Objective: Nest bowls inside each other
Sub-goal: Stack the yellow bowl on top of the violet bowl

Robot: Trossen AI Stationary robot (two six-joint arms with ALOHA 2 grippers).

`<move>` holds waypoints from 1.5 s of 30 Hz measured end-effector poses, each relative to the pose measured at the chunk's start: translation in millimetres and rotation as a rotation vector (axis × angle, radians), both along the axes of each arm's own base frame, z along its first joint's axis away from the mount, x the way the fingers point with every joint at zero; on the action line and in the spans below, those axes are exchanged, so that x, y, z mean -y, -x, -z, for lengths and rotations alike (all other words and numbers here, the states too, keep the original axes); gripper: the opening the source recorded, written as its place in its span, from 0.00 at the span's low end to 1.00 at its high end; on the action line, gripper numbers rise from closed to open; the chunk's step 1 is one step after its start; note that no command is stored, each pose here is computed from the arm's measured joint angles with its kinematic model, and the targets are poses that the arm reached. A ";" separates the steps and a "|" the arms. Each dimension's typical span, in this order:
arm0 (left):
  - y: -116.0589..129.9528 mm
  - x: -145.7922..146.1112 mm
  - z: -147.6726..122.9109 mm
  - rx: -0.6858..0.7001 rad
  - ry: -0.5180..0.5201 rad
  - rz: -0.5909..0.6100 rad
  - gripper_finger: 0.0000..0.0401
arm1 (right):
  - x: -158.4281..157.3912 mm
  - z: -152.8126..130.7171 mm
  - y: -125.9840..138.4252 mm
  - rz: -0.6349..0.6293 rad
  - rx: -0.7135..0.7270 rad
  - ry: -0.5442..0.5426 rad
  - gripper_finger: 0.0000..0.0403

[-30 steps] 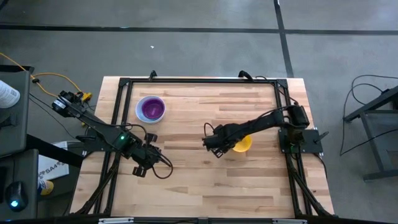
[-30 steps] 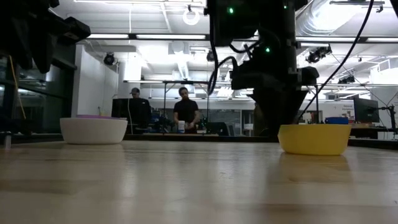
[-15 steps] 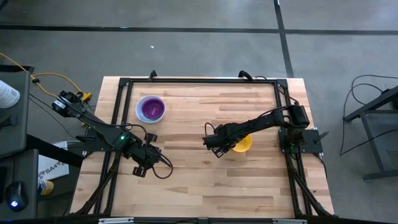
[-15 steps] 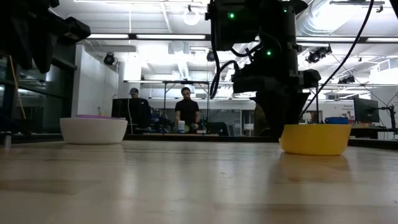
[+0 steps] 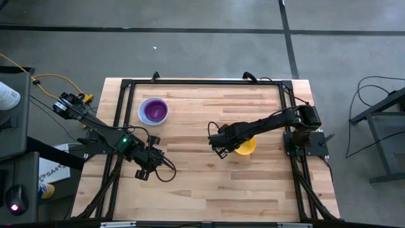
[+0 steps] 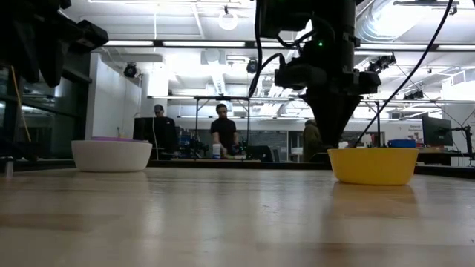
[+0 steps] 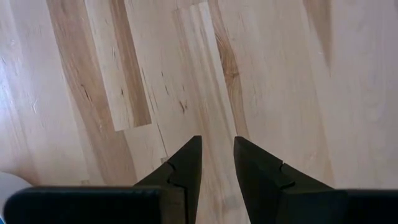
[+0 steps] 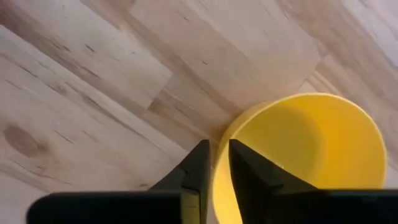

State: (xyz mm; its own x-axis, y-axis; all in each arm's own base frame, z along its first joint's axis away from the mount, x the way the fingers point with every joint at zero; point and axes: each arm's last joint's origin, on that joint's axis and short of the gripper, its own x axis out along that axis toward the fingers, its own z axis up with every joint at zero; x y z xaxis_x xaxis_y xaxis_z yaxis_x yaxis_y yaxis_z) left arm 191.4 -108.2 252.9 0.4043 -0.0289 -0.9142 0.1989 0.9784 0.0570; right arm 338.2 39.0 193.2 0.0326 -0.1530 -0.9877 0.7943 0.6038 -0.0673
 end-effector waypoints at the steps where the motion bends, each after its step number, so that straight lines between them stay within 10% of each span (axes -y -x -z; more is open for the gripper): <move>1: 0.0 0.0 0.0 0.000 0.001 -0.002 0.23 | 0.0 0.0 0.2 0.001 -0.001 -0.001 0.12; 45: 0.3 0.4 0.1 -0.009 0.015 0.006 0.23 | 6.3 19.5 4.4 0.005 -0.015 -0.027 0.26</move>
